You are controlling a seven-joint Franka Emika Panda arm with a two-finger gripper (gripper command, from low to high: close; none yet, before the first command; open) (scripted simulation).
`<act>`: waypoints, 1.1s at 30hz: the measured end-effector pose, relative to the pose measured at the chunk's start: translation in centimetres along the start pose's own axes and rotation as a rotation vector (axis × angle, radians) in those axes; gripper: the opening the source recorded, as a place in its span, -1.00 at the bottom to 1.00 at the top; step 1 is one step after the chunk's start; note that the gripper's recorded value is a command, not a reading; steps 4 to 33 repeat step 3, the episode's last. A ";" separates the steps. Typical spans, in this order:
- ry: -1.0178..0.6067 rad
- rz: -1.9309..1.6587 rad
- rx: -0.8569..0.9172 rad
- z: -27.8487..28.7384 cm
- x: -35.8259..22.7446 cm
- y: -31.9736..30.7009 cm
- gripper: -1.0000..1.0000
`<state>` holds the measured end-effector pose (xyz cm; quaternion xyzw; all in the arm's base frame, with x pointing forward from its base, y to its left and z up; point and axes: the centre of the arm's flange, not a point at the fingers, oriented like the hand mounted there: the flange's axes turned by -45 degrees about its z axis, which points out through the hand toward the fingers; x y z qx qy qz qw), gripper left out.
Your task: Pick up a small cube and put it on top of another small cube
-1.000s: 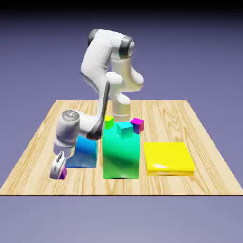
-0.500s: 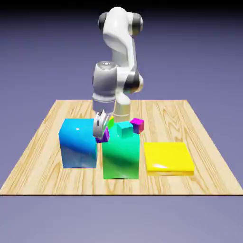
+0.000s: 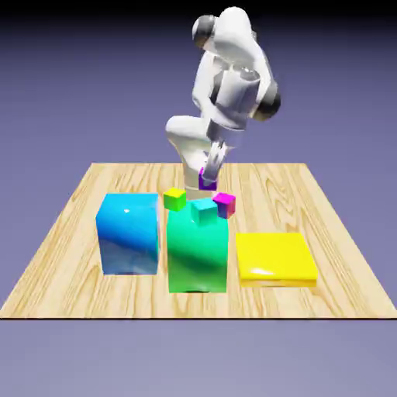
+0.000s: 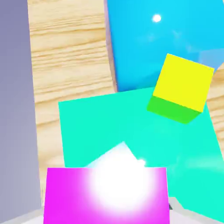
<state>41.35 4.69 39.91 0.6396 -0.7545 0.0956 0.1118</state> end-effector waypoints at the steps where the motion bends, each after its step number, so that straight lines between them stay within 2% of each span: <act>1: 0.000 0.000 0.000 0.6 -0.1 0.1 1.00; 33: -0.001 0.000 -0.001 0.6 -0.1 0.1 1.00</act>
